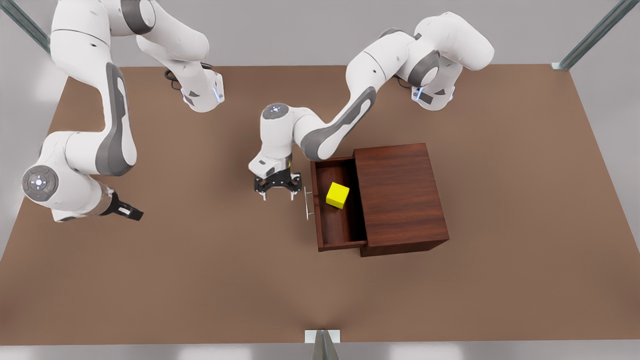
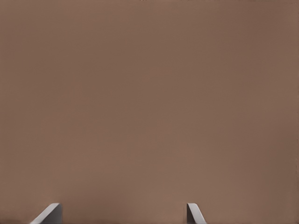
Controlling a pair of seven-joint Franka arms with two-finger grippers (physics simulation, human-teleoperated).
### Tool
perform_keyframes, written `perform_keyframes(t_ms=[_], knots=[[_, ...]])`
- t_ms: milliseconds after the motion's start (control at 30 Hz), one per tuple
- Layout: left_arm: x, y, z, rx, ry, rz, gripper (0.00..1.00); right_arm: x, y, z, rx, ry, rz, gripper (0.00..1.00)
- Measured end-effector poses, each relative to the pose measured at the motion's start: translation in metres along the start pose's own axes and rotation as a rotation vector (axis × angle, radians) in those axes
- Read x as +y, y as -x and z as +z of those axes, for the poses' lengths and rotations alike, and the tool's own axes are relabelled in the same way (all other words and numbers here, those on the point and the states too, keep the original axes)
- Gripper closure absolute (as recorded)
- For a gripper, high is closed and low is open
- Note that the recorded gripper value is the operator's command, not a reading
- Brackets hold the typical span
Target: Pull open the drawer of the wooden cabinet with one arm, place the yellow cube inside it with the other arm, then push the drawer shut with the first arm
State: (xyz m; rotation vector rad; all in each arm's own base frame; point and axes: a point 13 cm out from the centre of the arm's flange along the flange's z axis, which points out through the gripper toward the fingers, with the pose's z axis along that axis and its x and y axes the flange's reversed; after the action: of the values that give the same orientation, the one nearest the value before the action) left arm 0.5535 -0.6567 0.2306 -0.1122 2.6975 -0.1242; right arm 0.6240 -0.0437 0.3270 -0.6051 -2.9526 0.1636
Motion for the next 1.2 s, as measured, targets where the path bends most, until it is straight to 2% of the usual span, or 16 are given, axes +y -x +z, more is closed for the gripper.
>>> perform_keyframes(t_ms=[367,900,1200], knots=[[0.013,-0.002,0.034,-0.047,0.045,-0.138,0.0,-0.009,0.007,-0.011,0.002,0.029,-0.161,0.0],[0.055,-0.039,0.051,0.023,0.238,-0.135,0.0,-0.006,0.005,-0.009,0.007,0.031,-0.312,0.0],[0.093,-0.034,0.052,0.091,0.334,-0.165,0.0,-0.005,0.005,-0.008,0.008,0.03,-0.351,0.0]])
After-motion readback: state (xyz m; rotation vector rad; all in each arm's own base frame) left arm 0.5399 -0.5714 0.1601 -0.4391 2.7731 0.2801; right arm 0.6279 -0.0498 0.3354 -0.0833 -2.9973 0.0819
